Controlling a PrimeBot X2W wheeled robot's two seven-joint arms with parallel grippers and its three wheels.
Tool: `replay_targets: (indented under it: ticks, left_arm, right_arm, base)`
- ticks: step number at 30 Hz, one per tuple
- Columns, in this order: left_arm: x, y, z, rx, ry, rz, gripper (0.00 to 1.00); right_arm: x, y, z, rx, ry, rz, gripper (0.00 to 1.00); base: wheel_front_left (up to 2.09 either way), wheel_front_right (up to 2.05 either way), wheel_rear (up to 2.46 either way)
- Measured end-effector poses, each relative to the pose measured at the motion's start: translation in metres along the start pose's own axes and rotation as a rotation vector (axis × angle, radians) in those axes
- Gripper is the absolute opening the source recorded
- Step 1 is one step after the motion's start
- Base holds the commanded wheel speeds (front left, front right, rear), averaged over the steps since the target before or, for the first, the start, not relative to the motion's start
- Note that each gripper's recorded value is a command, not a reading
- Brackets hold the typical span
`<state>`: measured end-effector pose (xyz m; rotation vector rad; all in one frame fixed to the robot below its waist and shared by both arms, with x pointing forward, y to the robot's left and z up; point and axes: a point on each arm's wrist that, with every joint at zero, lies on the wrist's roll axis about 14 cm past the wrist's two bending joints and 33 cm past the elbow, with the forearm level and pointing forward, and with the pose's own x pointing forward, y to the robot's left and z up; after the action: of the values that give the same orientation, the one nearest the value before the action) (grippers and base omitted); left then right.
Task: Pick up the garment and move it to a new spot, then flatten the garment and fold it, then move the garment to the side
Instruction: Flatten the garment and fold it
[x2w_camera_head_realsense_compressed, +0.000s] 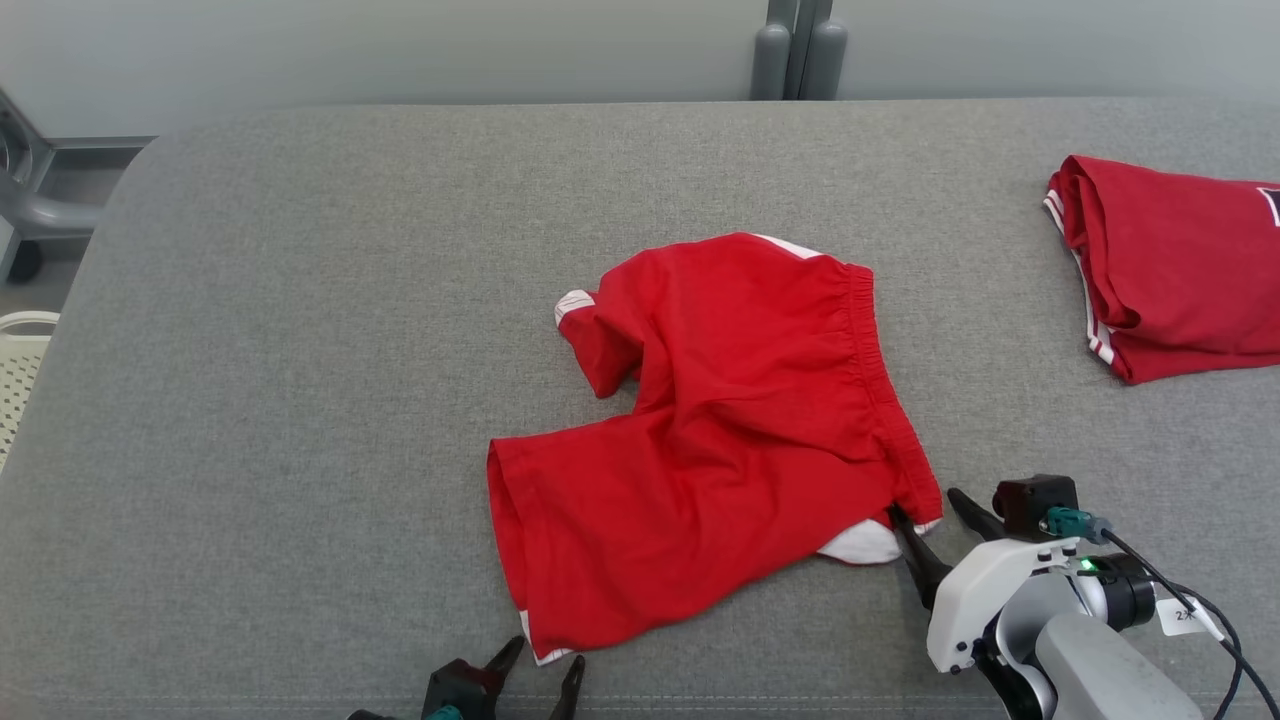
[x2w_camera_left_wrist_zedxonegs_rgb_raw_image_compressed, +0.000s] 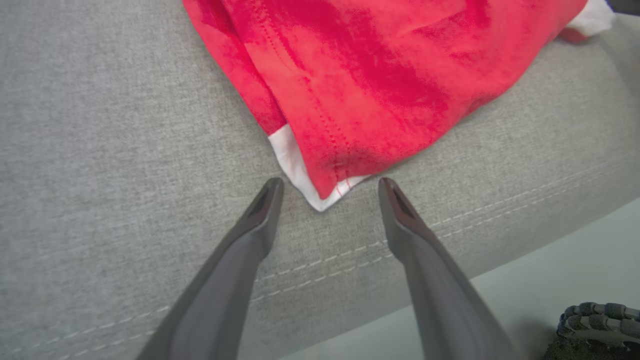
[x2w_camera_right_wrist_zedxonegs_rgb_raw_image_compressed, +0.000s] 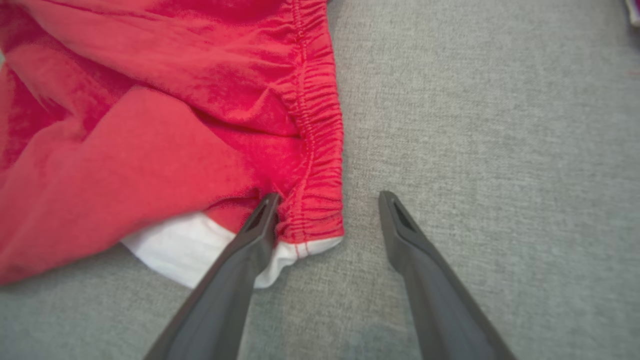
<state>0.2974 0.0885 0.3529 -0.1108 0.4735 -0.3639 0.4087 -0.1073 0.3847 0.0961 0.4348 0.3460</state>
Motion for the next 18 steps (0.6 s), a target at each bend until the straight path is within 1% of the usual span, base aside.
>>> replay_targets:
  ticks: [1, 2, 3, 4, 5, 6, 7, 11, 14, 15, 18]
  left_arm:
    - [0.001, -0.001, -0.001, -0.008, 0.004, -0.002, 0.97]
    - [0.002, -0.002, -0.002, -0.009, 0.009, -0.003, 0.53]
    - [0.003, -0.001, -0.002, -0.01, 0.012, -0.003, 0.4]
    - [0.004, 0.0, -0.002, -0.01, 0.015, -0.002, 0.11]
    - [0.005, 0.001, -0.002, -0.013, 0.017, 0.002, 0.0]
    - [0.006, 0.002, -0.002, -0.016, 0.016, 0.003, 0.0]
    - [0.007, 0.002, -0.001, -0.017, 0.017, 0.003, 0.0]
    - [0.008, 0.004, 0.003, -0.022, 0.006, 0.007, 0.0]
    - [0.009, 0.009, 0.016, -0.023, -0.038, 0.018, 0.0]
    - [0.007, 0.014, 0.029, -0.017, -0.08, 0.028, 0.0]
    - [0.003, 0.019, 0.046, -0.005, -0.142, 0.042, 0.0]
  right_arm:
    - [0.001, 0.002, -0.002, 0.0, 0.011, 0.007, 1.0]
    - [0.002, 0.004, -0.004, 0.001, 0.018, 0.011, 1.0]
    - [0.003, 0.005, -0.005, 0.006, 0.026, 0.013, 1.0]
    - [0.003, 0.005, -0.006, 0.007, 0.03, 0.015, 1.0]
    - [0.004, 0.006, -0.006, 0.007, 0.033, 0.017, 0.53]
    - [0.004, 0.006, -0.007, 0.009, 0.034, 0.02, 0.31]
    - [0.005, 0.008, -0.006, 0.012, 0.031, 0.024, 0.0]
    - [0.006, 0.011, -0.002, 0.018, 0.01, 0.035, 0.0]
    - [0.004, 0.01, 0.004, 0.037, -0.02, 0.034, 0.0]
    - [0.004, 0.011, 0.014, 0.054, -0.057, 0.037, 0.0]
    - [0.001, 0.01, 0.033, 0.06, -0.123, 0.048, 0.0]
  base:
    - [0.0, 0.0, 0.0]
    - [0.0, 0.0, 0.0]
    - [0.0, 0.0, 0.0]
    - [0.0, 0.0, 0.0]
    - [0.0, 0.0, 0.0]
    - [0.0, 0.0, 0.0]
    - [0.0, 0.0, 0.0]
    - [0.0, 0.0, 0.0]
    - [0.0, 0.0, 0.0]
    - [0.0, 0.0, 0.0]
    - [0.0, 0.0, 0.0]
